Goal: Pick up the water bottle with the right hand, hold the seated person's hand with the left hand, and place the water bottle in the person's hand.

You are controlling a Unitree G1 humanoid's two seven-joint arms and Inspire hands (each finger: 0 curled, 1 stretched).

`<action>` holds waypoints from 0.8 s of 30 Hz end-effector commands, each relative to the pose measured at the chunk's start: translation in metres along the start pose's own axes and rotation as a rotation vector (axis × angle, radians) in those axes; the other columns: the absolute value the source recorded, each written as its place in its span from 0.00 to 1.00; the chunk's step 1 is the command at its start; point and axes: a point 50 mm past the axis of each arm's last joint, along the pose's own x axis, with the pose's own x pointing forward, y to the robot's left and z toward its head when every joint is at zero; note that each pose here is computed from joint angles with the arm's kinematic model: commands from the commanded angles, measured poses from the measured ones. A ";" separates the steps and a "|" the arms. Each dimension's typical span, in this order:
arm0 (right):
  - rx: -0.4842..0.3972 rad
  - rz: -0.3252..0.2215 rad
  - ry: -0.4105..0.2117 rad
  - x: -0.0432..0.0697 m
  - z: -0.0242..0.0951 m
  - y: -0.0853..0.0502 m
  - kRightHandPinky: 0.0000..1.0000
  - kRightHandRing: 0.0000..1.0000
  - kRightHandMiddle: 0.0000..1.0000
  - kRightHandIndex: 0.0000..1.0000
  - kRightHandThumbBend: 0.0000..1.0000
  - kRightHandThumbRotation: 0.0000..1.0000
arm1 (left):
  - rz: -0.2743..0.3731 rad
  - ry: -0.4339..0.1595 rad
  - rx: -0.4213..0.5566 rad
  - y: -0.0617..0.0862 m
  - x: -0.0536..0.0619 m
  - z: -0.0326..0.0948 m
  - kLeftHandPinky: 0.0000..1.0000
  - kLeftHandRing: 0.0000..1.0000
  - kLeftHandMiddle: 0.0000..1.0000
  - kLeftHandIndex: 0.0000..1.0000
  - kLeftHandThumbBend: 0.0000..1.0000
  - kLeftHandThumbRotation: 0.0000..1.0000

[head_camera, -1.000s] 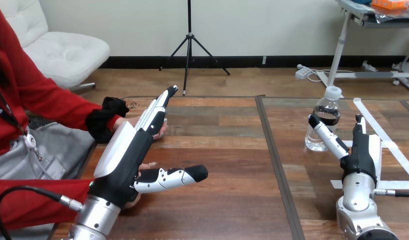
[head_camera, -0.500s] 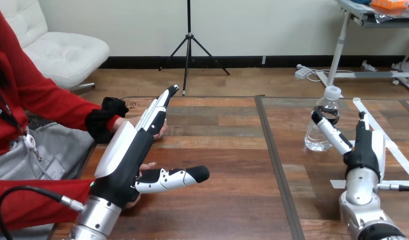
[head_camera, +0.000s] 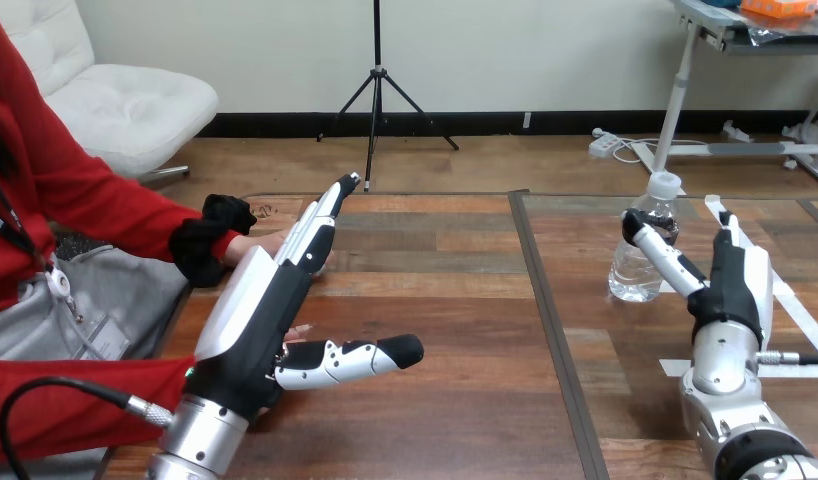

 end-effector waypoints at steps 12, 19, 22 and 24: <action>-0.028 0.005 -0.111 0.014 0.048 -0.001 1.00 1.00 1.00 1.00 1.00 0.68 | 0.030 -0.079 -0.009 0.002 0.010 0.015 1.00 1.00 1.00 1.00 1.00 0.71; -0.030 0.015 -0.114 0.015 0.052 -0.001 1.00 1.00 1.00 1.00 1.00 0.68 | 0.027 -0.084 -0.011 0.002 0.008 0.017 1.00 1.00 1.00 1.00 1.00 0.70; -0.037 0.020 -0.121 0.016 0.055 -0.001 1.00 1.00 1.00 1.00 1.00 0.67 | 0.030 -0.084 -0.018 0.001 0.008 0.018 1.00 1.00 1.00 1.00 1.00 0.70; -0.038 0.022 -0.125 0.016 0.056 -0.001 1.00 1.00 1.00 1.00 1.00 0.67 | 0.031 -0.085 -0.021 0.000 0.008 0.018 1.00 1.00 1.00 1.00 1.00 0.70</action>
